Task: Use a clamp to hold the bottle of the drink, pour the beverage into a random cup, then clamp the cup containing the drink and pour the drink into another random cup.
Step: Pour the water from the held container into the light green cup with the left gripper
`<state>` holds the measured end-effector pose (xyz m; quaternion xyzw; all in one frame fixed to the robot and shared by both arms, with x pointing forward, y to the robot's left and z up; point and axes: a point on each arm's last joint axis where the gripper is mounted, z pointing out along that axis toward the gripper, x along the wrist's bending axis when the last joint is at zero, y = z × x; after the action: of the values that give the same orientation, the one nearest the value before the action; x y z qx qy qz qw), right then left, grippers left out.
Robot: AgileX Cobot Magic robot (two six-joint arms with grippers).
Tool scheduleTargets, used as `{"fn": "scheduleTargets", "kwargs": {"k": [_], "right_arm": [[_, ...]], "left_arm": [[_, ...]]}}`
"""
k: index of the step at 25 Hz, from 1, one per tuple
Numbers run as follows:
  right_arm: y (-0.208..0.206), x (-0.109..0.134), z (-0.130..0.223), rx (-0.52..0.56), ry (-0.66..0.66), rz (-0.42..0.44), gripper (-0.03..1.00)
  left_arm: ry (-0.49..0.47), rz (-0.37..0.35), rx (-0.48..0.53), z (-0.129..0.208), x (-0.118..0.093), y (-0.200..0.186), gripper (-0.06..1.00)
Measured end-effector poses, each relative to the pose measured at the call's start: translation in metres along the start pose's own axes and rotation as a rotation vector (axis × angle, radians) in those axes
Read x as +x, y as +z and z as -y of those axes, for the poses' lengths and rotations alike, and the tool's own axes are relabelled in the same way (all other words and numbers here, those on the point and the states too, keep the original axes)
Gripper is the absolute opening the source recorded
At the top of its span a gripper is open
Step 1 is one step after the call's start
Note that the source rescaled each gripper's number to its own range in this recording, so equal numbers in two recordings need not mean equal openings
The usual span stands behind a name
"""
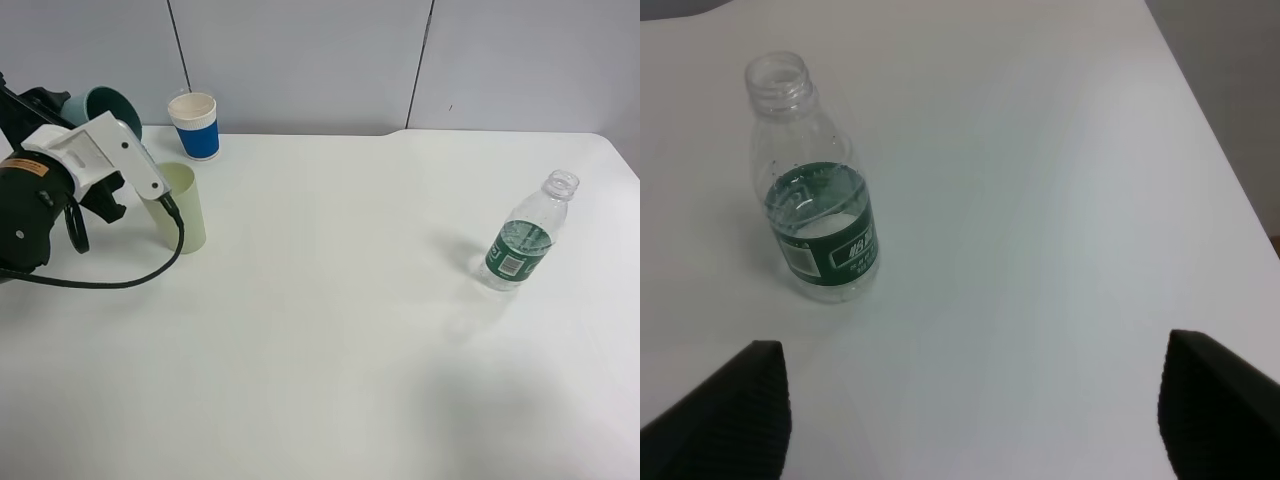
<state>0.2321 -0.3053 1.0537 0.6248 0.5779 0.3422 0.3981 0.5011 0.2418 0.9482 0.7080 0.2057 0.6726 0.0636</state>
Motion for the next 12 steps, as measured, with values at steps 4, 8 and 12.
{"fn": "scheduleTargets", "kwargs": {"k": [4,8,12], "right_arm": [[0.0,0.0,0.0,0.0,0.0,0.0,0.44],[0.0,0.0,0.0,0.0,0.0,0.0,0.44],[0.0,0.0,0.0,0.0,0.0,0.0,0.44]], "left_arm": [[0.031,-0.009,-0.001,-0.0001,0.0008,0.0,0.03],[0.072,-0.009,-0.001,-0.0001,0.0008,0.0,0.03],[0.109,-0.015,-0.001,-0.0002,0.0013,0.0,0.03]]}}
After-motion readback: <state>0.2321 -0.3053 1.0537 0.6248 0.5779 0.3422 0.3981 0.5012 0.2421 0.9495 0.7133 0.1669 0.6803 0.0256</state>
